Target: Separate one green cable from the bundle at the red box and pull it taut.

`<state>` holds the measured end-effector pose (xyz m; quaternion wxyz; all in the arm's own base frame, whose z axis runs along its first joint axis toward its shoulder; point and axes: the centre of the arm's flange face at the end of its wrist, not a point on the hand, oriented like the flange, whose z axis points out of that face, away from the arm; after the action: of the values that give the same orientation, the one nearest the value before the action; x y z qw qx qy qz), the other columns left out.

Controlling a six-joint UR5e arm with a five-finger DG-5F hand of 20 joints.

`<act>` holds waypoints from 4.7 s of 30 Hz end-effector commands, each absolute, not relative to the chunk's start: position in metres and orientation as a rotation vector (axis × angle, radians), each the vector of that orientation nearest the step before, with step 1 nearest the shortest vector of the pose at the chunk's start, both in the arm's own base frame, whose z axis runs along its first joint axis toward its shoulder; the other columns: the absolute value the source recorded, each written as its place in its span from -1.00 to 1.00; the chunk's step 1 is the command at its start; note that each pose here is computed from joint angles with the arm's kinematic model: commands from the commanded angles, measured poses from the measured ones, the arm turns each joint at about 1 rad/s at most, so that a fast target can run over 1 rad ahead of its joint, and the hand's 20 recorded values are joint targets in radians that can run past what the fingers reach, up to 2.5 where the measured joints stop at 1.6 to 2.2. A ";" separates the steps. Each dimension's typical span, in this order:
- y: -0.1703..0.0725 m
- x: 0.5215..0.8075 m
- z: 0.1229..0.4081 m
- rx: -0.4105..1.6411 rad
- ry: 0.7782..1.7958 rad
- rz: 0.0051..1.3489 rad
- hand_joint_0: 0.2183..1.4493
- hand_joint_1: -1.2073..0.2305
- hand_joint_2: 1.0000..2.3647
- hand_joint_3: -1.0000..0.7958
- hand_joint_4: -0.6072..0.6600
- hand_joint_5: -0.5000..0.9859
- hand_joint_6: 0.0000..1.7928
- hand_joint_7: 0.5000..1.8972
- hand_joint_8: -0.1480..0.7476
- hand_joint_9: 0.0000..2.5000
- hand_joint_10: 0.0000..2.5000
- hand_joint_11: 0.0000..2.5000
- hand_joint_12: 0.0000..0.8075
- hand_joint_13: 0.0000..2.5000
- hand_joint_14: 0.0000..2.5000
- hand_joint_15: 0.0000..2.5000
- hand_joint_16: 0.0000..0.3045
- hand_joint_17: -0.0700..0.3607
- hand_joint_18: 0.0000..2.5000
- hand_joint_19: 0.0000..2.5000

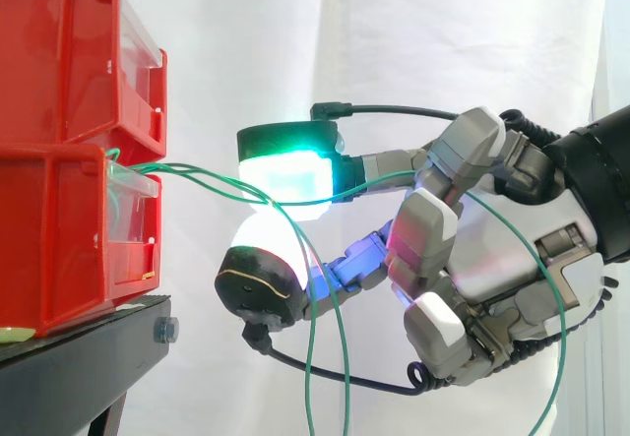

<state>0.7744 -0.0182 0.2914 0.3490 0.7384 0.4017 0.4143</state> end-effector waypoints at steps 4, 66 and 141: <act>-0.014 0.771 0.293 1.924 1.052 1.069 -0.19 -0.32 -0.97 -0.19 0.08 -0.14 -0.44 0.17 -0.13 0.67 -0.98 -0.53 -0.04 0.25 -0.99 -0.50 -0.62 -0.07 0.05 -0.65; -0.006 0.788 0.264 1.804 0.921 1.153 -0.62 -0.17 -1.00 -0.44 0.43 -0.21 -0.44 -0.06 -0.08 0.51 -0.99 -0.60 0.10 0.20 -0.99 -0.53 -0.47 0.17 0.09 -0.71; -0.007 0.772 0.273 1.919 0.985 1.106 -0.15 -0.43 -0.97 -0.06 0.10 -0.14 -0.44 0.13 -0.14 0.62 -0.98 -0.53 -0.04 0.22 -0.99 -0.50 -0.63 -0.09 -0.02 -0.65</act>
<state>0.7721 -0.0082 0.2741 0.3500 0.7421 0.3769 0.4297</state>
